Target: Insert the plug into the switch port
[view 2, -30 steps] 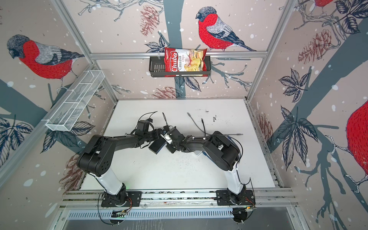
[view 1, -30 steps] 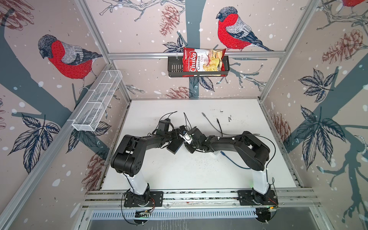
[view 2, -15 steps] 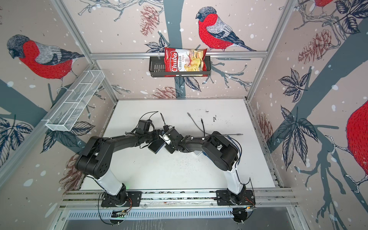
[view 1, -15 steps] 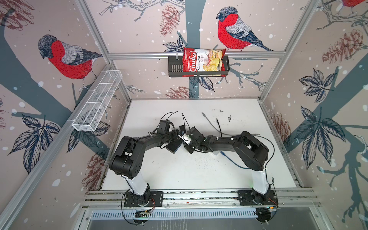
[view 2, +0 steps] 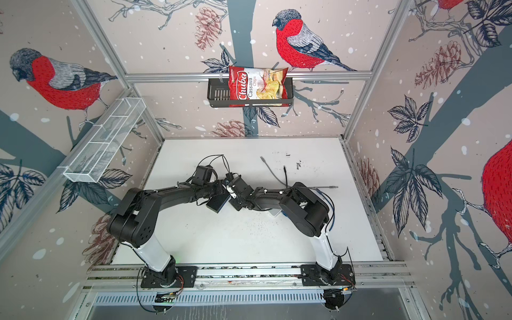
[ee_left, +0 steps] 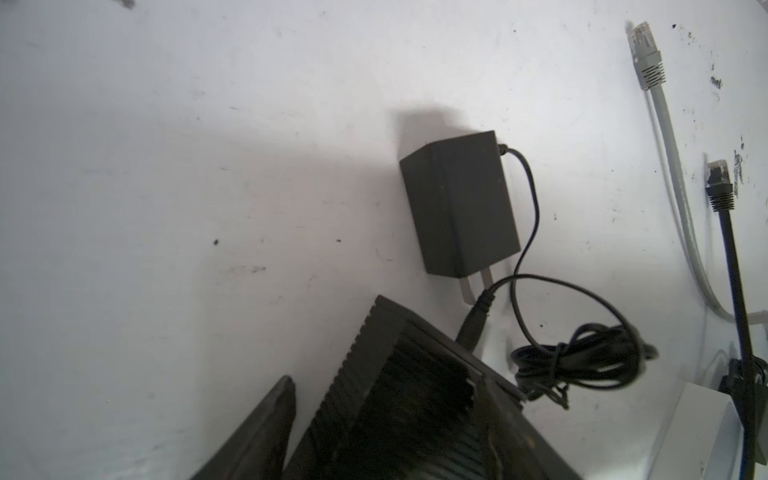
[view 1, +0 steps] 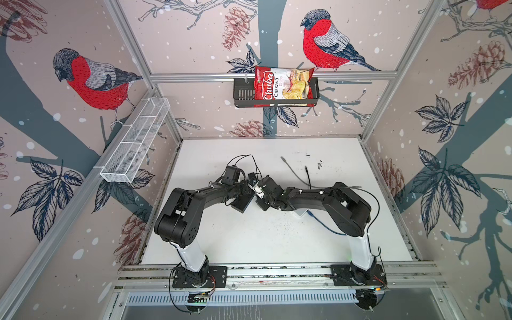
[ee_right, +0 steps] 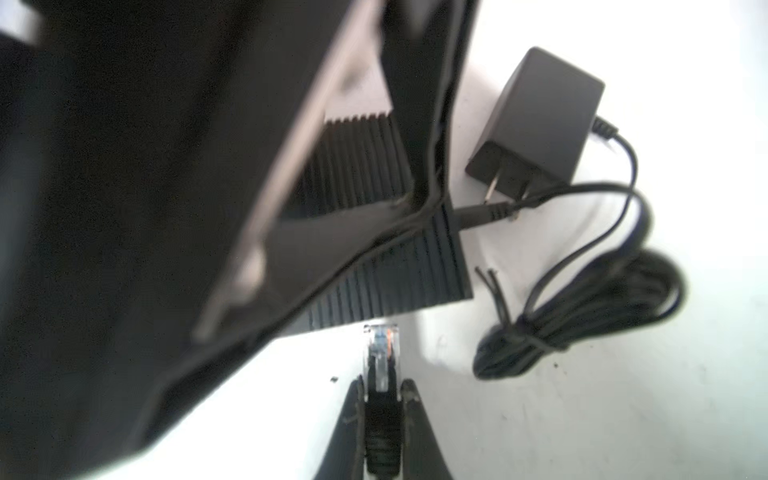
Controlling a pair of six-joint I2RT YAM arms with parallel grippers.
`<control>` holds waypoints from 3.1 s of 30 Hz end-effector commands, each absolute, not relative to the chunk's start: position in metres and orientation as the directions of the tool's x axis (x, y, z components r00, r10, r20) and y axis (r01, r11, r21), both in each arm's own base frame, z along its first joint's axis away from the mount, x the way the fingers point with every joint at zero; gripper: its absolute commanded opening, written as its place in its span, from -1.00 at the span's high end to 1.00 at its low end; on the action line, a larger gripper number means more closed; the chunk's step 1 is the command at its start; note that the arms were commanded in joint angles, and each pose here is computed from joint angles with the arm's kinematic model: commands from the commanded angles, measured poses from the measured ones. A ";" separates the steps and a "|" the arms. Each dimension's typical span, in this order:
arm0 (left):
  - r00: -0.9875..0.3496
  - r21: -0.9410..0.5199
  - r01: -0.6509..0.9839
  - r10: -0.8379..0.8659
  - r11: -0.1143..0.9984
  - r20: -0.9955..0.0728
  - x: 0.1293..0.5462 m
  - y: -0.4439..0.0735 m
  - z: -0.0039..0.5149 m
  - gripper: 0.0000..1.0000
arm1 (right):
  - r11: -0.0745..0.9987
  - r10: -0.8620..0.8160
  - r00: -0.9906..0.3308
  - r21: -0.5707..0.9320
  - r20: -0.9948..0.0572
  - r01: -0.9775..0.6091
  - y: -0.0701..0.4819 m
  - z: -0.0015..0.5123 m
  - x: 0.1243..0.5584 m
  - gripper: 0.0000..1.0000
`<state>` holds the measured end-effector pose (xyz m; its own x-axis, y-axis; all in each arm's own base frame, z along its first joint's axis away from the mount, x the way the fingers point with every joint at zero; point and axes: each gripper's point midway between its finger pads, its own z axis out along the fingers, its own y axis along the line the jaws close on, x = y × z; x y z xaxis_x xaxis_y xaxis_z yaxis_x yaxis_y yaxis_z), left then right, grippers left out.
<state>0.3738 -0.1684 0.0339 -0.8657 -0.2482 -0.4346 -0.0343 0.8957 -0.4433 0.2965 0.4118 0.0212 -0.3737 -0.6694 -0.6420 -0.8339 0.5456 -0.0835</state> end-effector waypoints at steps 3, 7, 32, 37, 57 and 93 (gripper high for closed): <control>-0.889 -0.450 -0.039 -0.237 0.892 -0.391 0.361 -0.165 0.039 -0.38 | 0.499 -0.677 -0.358 -0.043 -0.643 -0.866 0.406 0.020 0.284 0.85; -0.871 -0.433 -0.041 -0.245 0.900 -0.427 0.370 -0.154 0.055 -0.39 | 0.510 -0.653 -0.374 -0.017 -0.659 -0.860 0.397 0.023 0.289 0.85; -0.877 -0.331 -0.104 -0.243 0.938 -0.414 0.380 -0.125 0.037 0.20 | 0.409 -0.726 -0.281 -0.064 -0.628 -0.910 0.414 0.021 0.284 0.85; -0.884 -0.351 -0.100 -0.245 0.931 -0.399 0.381 -0.130 0.030 0.32 | 0.406 -0.720 -0.283 -0.054 -0.634 -0.912 0.417 0.023 0.283 0.86; -0.896 -0.444 -0.076 -0.257 0.893 -0.363 0.371 -0.148 0.021 0.54 | 0.398 -0.733 -0.278 -0.060 -0.621 -0.915 0.426 0.020 0.280 0.86; -0.901 -0.465 -0.077 -0.261 0.882 -0.346 0.361 -0.159 0.023 0.65 | 0.516 -0.731 -0.360 -0.125 -0.580 -0.847 0.399 0.018 0.287 0.89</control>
